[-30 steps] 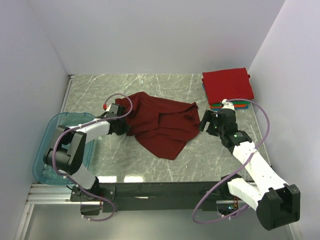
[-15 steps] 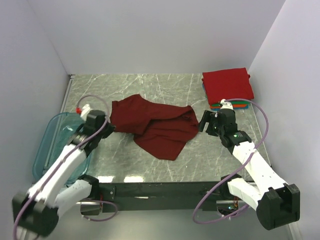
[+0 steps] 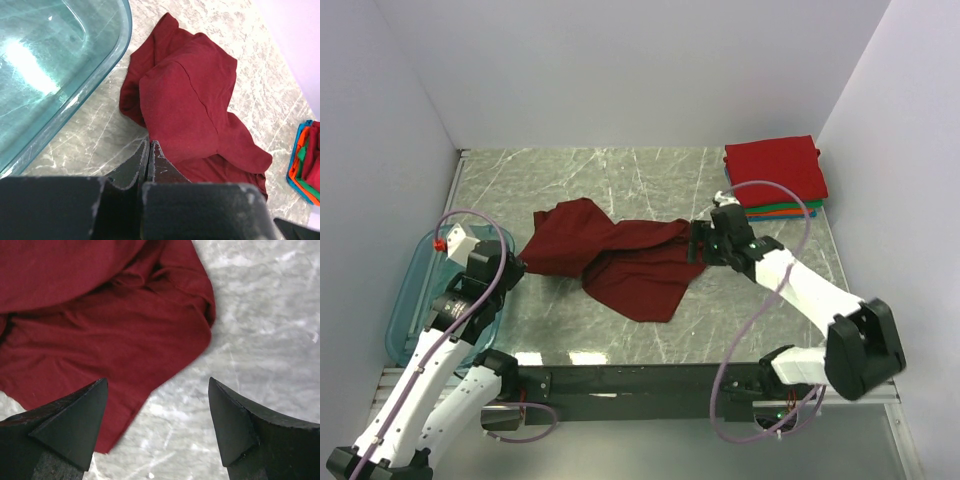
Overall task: Fold and stack the t-shirts
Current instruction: Flatten the tshirt out
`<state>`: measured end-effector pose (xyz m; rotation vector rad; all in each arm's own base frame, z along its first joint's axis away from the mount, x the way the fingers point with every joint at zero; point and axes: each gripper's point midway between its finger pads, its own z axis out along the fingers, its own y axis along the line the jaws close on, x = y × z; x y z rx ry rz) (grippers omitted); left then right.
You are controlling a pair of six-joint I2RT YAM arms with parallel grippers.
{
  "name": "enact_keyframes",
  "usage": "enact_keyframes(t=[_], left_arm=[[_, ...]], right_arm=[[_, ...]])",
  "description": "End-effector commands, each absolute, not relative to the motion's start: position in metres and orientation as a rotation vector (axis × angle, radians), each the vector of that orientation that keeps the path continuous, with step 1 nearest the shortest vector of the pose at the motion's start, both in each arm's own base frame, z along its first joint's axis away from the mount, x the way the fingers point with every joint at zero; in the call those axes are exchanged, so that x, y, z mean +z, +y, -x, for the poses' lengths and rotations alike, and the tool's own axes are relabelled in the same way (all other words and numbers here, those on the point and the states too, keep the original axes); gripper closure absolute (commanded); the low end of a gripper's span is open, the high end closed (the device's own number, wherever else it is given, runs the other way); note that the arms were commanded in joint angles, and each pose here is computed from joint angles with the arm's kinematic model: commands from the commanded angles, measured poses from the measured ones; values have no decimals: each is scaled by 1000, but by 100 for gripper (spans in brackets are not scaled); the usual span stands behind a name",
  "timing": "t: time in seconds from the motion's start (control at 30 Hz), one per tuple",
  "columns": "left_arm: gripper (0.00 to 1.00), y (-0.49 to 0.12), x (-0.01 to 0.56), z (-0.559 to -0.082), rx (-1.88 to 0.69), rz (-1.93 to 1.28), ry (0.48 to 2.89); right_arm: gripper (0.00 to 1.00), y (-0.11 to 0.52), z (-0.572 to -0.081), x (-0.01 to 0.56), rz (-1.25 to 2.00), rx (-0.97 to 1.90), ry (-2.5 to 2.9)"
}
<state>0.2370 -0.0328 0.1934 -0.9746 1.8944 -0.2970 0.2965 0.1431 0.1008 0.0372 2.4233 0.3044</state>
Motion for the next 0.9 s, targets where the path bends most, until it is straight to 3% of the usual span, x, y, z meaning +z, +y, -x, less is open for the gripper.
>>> enact_keyframes(t=[0.0, 0.23, 0.57, 0.77, 0.83, 0.87], left_arm=[[99, -26, 214, -238, -295, 980, 1831], [99, -26, 210, -236, -301, 971, 1827], [99, -31, 205, -239, -318, 954, 1849], [99, -30, 205, -239, -314, 962, 1843], [99, -30, 204, -239, -316, 964, 1841], [99, -30, 204, -239, -317, 964, 1839]], right_arm=[[13, 154, -328, 129, -116, 299, 2370], [14, 179, -387, 135, -113, 178, 2388], [21, 194, -444, 79, 15, -69, 2522], [32, 193, -455, 62, 7, -144, 2546], [40, 188, -454, 53, -1, -179, 2556], [49, 187, -453, 51, -8, -189, 2562]])
